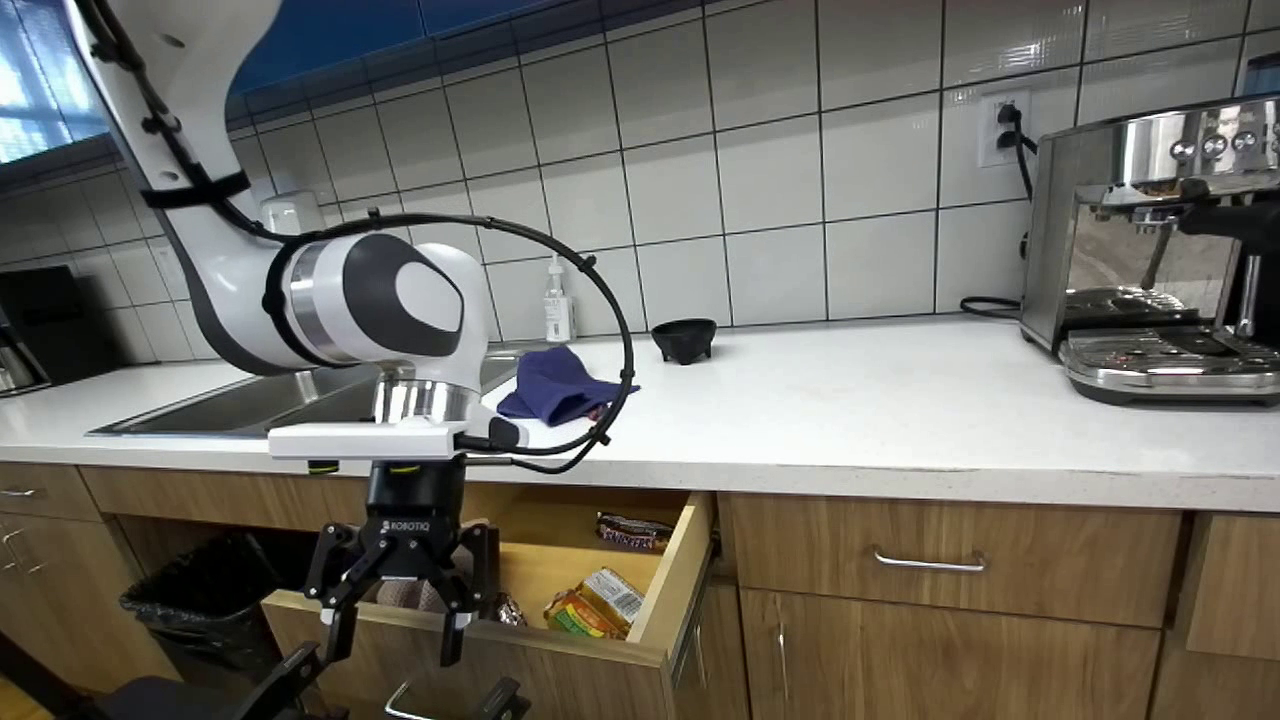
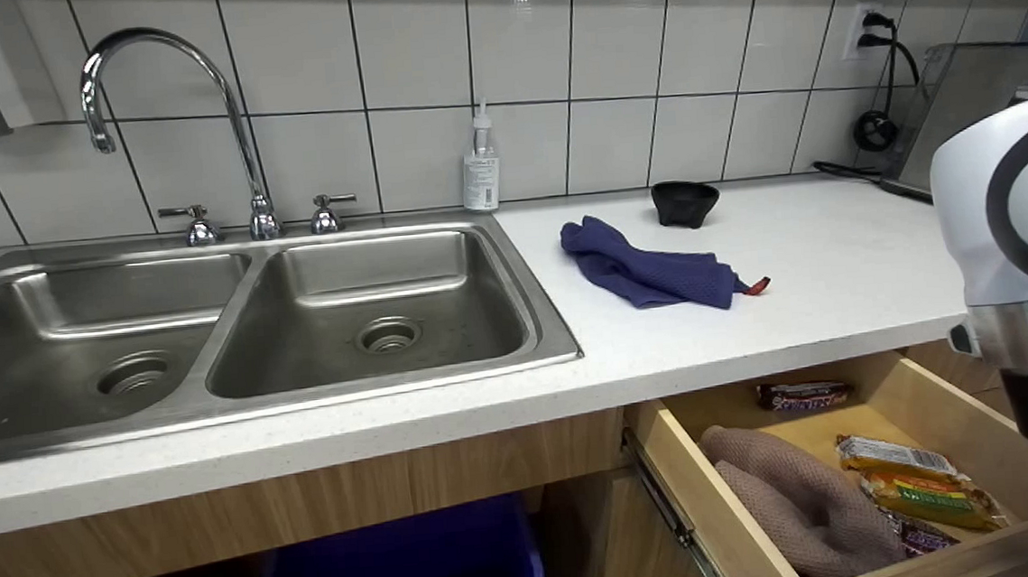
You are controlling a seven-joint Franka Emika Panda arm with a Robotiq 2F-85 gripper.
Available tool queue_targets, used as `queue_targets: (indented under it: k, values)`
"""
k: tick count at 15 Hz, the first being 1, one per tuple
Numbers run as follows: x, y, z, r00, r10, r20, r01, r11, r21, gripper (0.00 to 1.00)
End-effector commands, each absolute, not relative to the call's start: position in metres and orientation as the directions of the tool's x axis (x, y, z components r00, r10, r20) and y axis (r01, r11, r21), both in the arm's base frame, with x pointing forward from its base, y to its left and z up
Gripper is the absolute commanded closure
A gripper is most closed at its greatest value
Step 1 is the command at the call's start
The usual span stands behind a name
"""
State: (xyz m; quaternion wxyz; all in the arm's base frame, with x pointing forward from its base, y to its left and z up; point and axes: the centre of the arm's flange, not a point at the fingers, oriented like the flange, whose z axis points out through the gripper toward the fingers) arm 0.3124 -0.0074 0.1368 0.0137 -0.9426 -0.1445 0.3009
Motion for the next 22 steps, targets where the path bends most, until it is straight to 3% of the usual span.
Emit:
queue_targets:
  k: [1, 22]
  values:
    - [0.32, -0.011, 0.127, 0.798, 0.233, -0.556, 0.235, -0.97, -0.069, 0.0]
    - [0.357, -0.01, 0.105, 0.892, 0.166, -0.421, 0.168, -0.985, -0.031, 0.0]
